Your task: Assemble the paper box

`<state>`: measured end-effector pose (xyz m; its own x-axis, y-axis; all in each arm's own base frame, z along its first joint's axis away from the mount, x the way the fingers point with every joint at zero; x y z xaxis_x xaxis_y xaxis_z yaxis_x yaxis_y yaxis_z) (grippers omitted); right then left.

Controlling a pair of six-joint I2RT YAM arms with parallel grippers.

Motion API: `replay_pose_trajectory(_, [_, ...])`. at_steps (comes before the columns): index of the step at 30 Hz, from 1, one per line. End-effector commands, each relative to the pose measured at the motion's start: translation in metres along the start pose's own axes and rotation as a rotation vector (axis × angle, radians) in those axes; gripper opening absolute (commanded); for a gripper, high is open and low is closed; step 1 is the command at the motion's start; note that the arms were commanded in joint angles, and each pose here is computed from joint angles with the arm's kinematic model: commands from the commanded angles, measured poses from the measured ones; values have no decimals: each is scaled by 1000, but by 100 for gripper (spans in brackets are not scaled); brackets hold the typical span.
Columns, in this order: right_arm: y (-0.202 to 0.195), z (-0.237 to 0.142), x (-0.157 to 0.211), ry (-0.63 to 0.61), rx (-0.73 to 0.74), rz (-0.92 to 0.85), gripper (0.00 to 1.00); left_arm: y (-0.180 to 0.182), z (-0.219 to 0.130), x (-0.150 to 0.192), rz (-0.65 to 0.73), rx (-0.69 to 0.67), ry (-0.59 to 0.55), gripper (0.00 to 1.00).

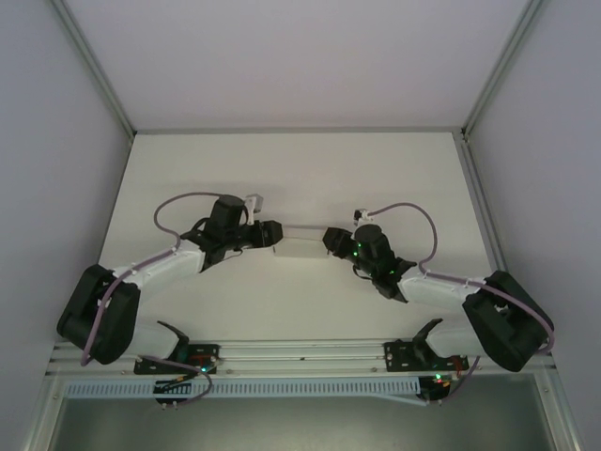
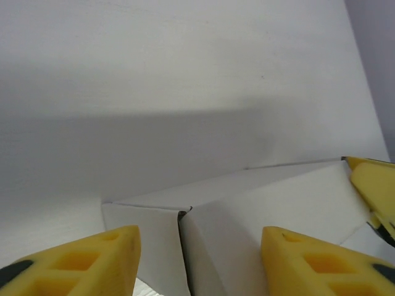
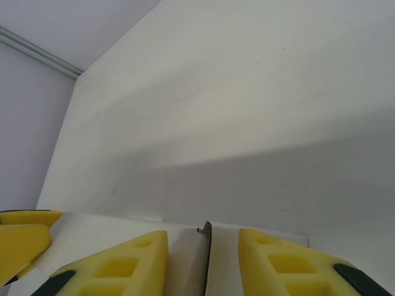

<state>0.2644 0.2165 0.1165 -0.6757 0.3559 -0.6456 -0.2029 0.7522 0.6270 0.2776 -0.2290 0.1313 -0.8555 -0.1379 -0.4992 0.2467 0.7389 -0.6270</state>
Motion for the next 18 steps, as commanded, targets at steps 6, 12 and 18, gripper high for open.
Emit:
replay_pose_trajectory(6, [-85,-6,90,333,184,-202,29,57,7,65,-50,-90,130,16])
replay_pose_trajectory(12, [-85,-5,87,298,122,-167,23,56,5,76,31,17,59,0])
replay_pose_trajectory(18, [-87,-4,88,333,143,-214,20,75,12,98,4,-3,117,0])
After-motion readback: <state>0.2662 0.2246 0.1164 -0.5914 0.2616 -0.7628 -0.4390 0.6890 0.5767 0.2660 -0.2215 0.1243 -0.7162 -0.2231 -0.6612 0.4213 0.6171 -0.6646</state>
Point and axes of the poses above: each hand's point on the last joint's axis, 136 mm out from that joint toward the fingers, its own z axis out along the fingers, its own y axis along the line the jaws close on, x = y × z, the point moved 3 cm from there along -z, back along the fingers, and after that the axes turned 3 degrees about -z, right-handed, at the moved point
